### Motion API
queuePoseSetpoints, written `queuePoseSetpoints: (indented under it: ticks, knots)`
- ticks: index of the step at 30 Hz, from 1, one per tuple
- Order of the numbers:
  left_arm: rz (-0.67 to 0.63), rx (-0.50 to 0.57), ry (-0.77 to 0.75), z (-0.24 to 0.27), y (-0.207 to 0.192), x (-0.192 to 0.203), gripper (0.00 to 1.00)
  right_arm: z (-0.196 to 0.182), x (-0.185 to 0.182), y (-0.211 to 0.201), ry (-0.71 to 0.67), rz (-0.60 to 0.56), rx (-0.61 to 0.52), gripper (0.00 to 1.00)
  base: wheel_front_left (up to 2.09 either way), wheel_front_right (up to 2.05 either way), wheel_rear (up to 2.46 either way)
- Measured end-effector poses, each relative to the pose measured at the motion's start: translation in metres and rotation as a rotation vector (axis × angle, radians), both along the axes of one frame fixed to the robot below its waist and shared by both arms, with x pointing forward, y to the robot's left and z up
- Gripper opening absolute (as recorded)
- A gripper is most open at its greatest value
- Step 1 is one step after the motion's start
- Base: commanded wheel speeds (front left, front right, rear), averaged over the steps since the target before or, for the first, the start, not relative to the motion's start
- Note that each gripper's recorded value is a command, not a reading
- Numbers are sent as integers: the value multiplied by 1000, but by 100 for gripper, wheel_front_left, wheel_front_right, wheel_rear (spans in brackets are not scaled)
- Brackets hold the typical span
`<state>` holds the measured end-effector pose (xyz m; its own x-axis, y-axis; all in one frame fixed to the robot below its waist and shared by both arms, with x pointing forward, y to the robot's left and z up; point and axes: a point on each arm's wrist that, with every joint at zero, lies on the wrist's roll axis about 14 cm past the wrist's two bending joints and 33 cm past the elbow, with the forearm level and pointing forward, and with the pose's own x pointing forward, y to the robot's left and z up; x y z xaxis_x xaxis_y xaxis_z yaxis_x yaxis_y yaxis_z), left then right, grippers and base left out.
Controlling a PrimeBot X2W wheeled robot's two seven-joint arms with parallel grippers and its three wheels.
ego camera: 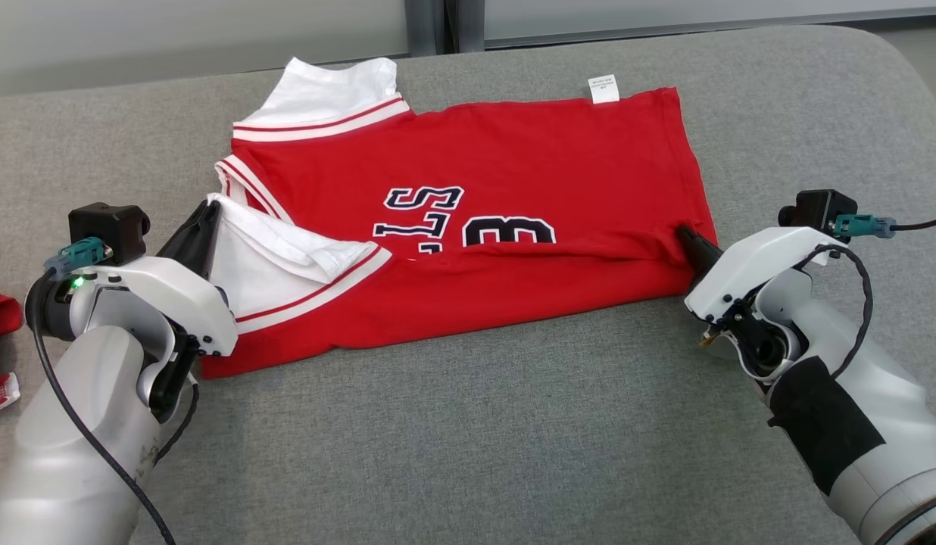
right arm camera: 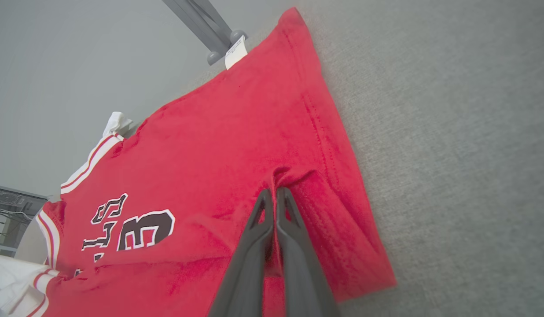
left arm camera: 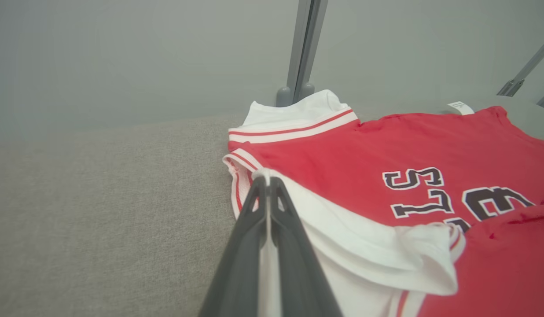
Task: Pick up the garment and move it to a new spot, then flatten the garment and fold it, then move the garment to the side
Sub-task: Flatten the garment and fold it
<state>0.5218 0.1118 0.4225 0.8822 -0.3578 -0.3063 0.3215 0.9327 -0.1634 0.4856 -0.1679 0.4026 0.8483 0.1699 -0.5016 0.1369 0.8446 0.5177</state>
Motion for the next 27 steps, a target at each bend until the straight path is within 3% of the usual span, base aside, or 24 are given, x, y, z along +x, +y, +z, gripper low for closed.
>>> queuePoseSetpoints:
  ticks: [3,4,5,6,7,8,15,20,27]
  knots:
    - [-8,-8,11,-6,-6,2,0,-2,3,0,-2,2,-11,0,0,0,0]
    - [0,-14,9,-7,-5,3,20,-2,4,0,-4,1,-15,11,0,0,0]
    - [11,-13,2,-8,-1,5,85,-2,5,-1,-8,0,-19,44,0,0,0]
    - [19,-3,-2,-8,3,8,100,-2,6,-1,-13,-1,-23,91,0,0,0]
    - [22,5,-7,-8,5,9,100,-1,7,-1,-20,2,-30,91,0,0,0]
    - [21,5,-9,-8,5,10,100,0,8,0,-29,1,-30,100,0,0,0]
    - [44,-25,-60,7,7,9,100,30,17,2,-169,14,-55,100,0,0,0]
    - [88,-71,-147,32,15,4,100,41,10,-4,-269,80,-161,100,0,0,0]
    - [139,-76,-210,39,21,-27,100,32,-11,-4,-288,205,-301,100,0,0,0]
